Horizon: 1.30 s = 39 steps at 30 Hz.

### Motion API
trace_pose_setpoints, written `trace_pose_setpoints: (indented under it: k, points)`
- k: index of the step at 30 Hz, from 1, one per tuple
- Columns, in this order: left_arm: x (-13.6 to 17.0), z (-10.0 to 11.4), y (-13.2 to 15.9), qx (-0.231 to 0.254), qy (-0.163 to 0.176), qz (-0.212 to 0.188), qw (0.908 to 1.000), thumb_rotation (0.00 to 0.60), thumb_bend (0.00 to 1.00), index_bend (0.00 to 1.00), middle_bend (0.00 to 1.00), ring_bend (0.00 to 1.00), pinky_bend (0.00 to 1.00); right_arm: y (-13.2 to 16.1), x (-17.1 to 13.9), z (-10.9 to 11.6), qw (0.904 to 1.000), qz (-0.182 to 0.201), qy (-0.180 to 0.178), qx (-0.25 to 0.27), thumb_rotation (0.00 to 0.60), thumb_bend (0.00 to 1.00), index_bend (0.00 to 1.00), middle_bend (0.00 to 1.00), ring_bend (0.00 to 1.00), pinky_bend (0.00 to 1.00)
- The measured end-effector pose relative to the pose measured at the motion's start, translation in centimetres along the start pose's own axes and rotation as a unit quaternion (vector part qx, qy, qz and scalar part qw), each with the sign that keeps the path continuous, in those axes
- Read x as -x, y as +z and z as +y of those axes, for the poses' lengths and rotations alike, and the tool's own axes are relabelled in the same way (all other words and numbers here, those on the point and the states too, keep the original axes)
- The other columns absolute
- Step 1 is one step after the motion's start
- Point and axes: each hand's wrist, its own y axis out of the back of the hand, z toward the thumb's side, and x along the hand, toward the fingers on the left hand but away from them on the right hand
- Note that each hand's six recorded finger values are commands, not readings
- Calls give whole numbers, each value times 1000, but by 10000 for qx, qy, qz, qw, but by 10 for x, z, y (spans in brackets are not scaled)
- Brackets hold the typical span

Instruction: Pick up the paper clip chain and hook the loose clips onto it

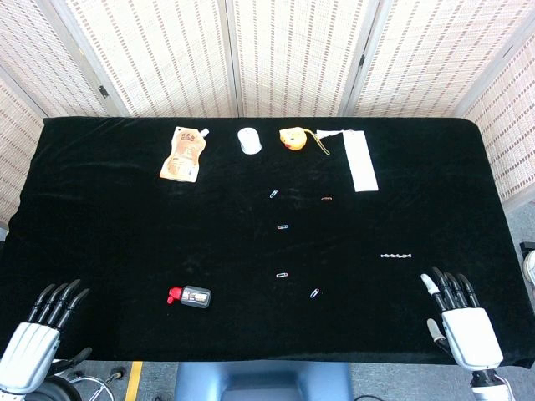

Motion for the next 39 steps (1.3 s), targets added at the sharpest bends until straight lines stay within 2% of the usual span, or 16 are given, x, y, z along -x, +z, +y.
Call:
trace_pose_setpoints:
  k: [11,16,21,29,34,39]
  points:
    - [2,1,0,51,1,-33,10000,600,120,0,0,0,0,-2,3,-2,9999,25,98,51,600,418,0,0,0,0]
    - [3,5,-3,146,11,-8,9999,600,120,0,0,0,0,-1,14,-6,9992,217,231,248,600,416,72,0,0,0]
    - [1,10,-10,223,46,63,9997,600,119,0,0,0,0,3,39,0,9989,371,159,244,600,416,118,0,0,0]
    - [5,10,-7,245,35,-30,9997,600,120,0,0,0,0,14,76,3,9987,210,375,-256,600,416,257,0,0,0]
    - [6,12,-8,309,63,-24,9995,600,120,0,0,0,0,25,106,-6,9972,245,608,-357,600,415,307,0,0,0]
    - [6,15,-11,360,92,8,9993,600,120,0,0,0,0,27,129,-16,9969,267,660,-326,600,415,364,0,0,0]
